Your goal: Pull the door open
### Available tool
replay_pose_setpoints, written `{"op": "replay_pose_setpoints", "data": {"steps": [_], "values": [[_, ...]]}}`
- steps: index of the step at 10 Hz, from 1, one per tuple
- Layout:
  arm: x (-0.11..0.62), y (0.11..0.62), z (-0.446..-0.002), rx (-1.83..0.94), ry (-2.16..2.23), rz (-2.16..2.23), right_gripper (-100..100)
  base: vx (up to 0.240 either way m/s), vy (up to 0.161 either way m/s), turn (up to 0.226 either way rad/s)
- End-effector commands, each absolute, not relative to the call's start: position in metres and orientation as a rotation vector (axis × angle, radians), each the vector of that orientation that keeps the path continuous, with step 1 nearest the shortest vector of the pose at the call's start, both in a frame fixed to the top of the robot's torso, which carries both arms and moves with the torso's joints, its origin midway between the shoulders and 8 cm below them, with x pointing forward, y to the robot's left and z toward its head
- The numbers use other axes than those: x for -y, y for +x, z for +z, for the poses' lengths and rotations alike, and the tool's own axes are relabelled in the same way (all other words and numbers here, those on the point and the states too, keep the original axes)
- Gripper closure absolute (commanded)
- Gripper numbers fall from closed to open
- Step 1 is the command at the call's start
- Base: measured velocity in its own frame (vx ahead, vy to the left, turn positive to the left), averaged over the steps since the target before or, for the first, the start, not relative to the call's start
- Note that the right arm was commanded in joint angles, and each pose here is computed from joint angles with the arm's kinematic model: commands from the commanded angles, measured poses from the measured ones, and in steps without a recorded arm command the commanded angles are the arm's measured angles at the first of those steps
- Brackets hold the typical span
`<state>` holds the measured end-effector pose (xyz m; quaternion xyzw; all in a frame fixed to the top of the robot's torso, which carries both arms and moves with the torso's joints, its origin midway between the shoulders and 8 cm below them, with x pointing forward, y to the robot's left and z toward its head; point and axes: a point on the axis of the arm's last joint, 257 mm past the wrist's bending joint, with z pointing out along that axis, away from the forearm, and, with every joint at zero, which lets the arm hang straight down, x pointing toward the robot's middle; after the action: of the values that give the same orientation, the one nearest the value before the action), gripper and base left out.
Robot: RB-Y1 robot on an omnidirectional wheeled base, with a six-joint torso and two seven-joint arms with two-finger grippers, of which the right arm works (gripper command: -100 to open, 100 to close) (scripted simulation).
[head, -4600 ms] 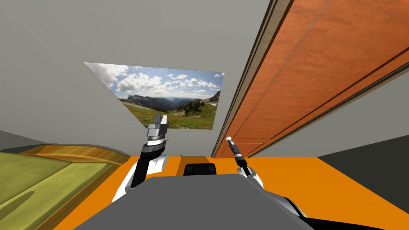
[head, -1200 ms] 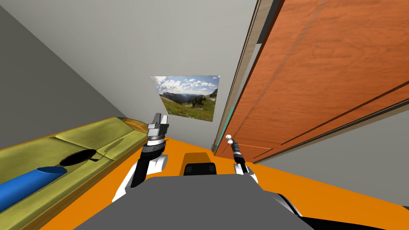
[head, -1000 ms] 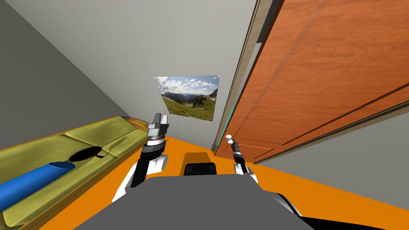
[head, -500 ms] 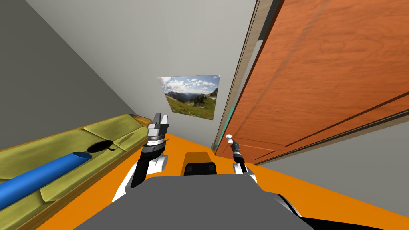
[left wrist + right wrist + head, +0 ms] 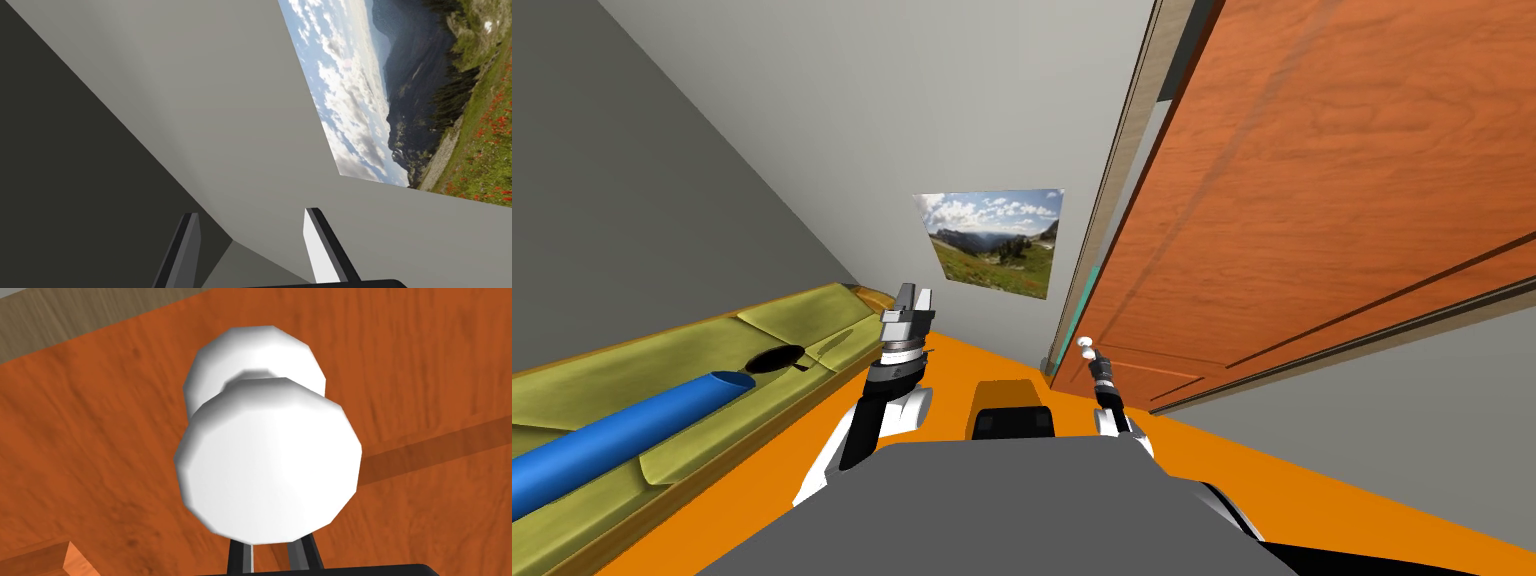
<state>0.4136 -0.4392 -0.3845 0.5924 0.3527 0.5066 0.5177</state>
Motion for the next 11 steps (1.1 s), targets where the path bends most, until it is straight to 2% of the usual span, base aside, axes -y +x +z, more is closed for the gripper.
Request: {"op": "replay_pose_setpoints", "data": {"steps": [1, 2, 3, 11], "values": [[0.426, 0.423, -0.375, -0.822, 1.415, 1.274, 100, -0.044, -0.019, 0.054], [0.427, 0.424, -0.375, -0.781, 1.45, 1.308, 100, -0.054, -0.017, 0.089], [0.437, 0.414, -0.387, -0.778, 1.485, 1.277, -100, -0.044, -0.037, 0.016], [0.425, 0.425, -0.388, -0.589, 1.627, 1.451, -100, -0.074, -0.001, 0.032]]}}
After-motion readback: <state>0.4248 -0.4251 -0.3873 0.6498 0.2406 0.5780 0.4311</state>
